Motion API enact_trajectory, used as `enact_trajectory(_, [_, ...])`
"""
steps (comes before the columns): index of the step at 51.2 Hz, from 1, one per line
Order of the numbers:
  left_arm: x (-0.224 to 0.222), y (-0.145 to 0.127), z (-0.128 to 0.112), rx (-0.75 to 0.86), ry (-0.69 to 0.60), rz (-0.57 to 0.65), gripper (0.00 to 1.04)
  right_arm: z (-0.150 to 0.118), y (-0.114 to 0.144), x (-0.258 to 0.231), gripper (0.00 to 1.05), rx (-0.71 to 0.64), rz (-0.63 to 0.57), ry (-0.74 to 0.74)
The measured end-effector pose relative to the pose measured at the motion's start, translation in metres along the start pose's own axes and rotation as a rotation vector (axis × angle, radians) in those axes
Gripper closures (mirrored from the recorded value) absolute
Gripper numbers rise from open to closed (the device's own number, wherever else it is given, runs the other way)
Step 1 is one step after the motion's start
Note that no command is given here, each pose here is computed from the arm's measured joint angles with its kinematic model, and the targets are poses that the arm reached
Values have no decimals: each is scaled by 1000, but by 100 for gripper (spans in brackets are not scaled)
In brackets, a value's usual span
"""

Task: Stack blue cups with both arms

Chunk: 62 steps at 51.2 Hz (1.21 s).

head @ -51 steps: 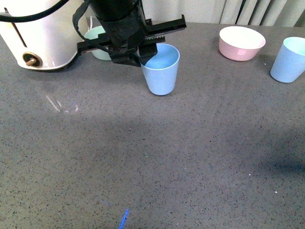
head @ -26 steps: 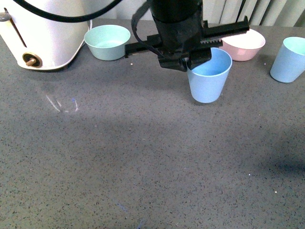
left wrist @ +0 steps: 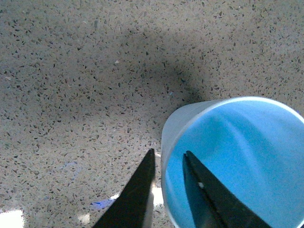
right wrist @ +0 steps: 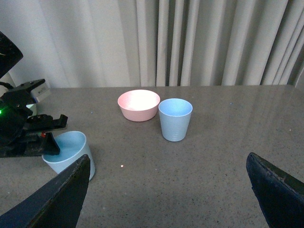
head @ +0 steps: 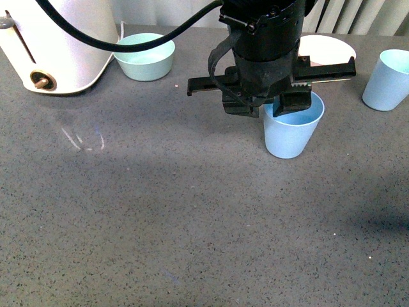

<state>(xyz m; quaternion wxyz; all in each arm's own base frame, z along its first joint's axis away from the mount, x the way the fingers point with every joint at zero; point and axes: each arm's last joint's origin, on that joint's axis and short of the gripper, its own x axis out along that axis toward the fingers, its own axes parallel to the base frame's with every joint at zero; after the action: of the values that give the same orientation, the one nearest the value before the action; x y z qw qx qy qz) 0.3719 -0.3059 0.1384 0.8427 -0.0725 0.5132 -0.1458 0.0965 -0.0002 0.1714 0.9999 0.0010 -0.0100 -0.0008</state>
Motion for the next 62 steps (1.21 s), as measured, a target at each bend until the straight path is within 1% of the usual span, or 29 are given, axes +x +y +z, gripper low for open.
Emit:
enact_trajectory(1, [0, 0, 0, 0, 0, 0, 79, 0, 0, 0, 9, 0, 0, 0])
enact_trajectory(4, [0, -1, 0, 3, 0, -3, 69, 0, 0, 0, 9, 0, 0, 0])
enact_trajectory(8, [-1, -2, 0, 4, -2, -5, 53, 0, 0, 0, 9, 0, 0, 0])
enact_trajectory(14, [-6, -4, 2, 5, -17, -16, 37, 0, 0, 0, 9, 0, 0, 0])
enact_trajectory(18, [-11, -6, 3, 5, -31, -26, 28, 0, 0, 0, 9, 0, 0, 0])
enact_trajectory(24, [-36, -8, 8, -3, -85, -68, 8, 0, 0, 0, 9, 0, 0, 0])
enact_trajectory(28, [-54, -4, 10, -25, -132, -96, 10, 0, 0, 0, 9, 0, 0, 0])
enact_trajectory(34, [-82, 13, 11, -79, -217, -143, 9, 0, 0, 0, 9, 0, 0, 0])
enact_trajectory(35, [-83, 14, 11, -78, -239, -134, 9, 0, 0, 0, 9, 0, 0, 0])
enact_trajectory(36, [-86, 18, 11, -52, -327, -104, 12, 0, 0, 0, 9, 0, 0, 0])
enact_trajectory(37, [-89, 25, 11, -47, -441, -63, 16, 0, 0, 0, 9, 0, 0, 0])
enact_trajectory(38, [-91, 27, 10, -39, -496, -42, 17, 0, 0, 0, 9, 0, 0, 0])
enact_trajectory(39, [-95, 35, 9, -12, -602, 11, 21, 0, 0, 0, 9, 0, 1, 0])
enact_trajectory(42, [-113, 67, -1, 18, -855, 138, 31, 0, 0, 0, 9, 0, 2, 0])
enact_trajectory(46, [-145, 112, -20, 41, -1049, 222, 46, 0, 0, 0, 9, 0, -1, 0])
enact_trajectory(47, [-155, 125, -28, 44, -1098, 247, 51, 0, 0, 0, 9, 0, -1, 0])
enact_trajectory(50, [-171, 146, -49, 76, -1141, 267, 64, 0, 0, 0, 9, 0, 0, 0])
enact_trajectory(53, [-174, 162, -71, 110, -1113, 276, 76, 0, 0, 0, 9, 0, 3, 0])
enact_trajectory(56, [-174, 179, -93, 133, -1075, 291, 90, 0, 0, 0, 9, 0, 3, 0])
enact_trajectory(59, [-178, 188, -104, 141, -1065, 293, 101, 0, 0, 0, 9, 0, 2, 0])
enact_trajectory(60, [-180, 190, -108, 141, -1066, 289, 103, 0, 0, 0, 9, 0, 1, 0])
enact_trajectory(62, [-182, 194, -113, 147, -1067, 288, 103, 0, 0, 0, 9, 0, 0, 0])
